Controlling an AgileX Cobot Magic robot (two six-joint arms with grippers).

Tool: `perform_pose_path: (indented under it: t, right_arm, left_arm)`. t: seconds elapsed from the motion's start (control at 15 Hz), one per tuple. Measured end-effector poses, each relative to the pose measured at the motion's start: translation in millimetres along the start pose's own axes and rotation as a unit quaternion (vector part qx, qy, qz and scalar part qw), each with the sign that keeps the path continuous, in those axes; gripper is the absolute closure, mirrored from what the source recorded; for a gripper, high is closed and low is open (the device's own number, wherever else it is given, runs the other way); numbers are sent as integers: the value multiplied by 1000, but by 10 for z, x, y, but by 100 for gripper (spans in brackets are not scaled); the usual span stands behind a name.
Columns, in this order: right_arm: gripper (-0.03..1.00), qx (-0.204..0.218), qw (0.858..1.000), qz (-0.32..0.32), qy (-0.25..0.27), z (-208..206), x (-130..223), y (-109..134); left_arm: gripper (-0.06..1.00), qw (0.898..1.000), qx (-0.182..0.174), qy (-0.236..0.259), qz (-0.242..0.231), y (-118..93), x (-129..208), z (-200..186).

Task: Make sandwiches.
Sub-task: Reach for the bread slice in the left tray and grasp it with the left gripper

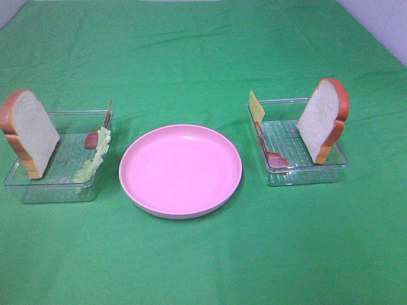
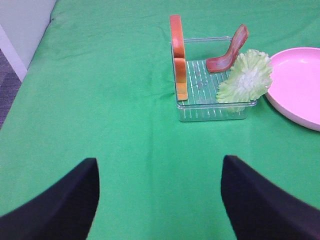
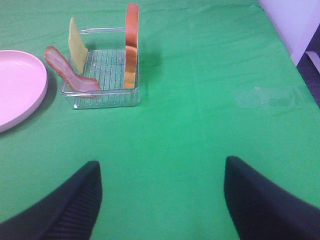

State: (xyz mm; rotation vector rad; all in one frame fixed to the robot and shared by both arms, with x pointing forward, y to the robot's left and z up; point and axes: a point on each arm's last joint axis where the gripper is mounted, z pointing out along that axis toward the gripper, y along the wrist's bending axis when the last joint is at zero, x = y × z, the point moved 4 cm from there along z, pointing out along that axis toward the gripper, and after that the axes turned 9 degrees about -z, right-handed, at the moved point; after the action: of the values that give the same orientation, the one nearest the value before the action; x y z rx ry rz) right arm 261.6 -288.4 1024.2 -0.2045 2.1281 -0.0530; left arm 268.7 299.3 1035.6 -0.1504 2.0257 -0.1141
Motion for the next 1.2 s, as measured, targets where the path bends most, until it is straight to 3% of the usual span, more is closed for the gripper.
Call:
perform_pose_path:
  t: [1.2]
  right_arm:
    - [31, 0, 1000, 0, 0, 0, 0, 0]
  left_arm:
    - [29, 1000, 0, 0, 0, 0, 0, 0]
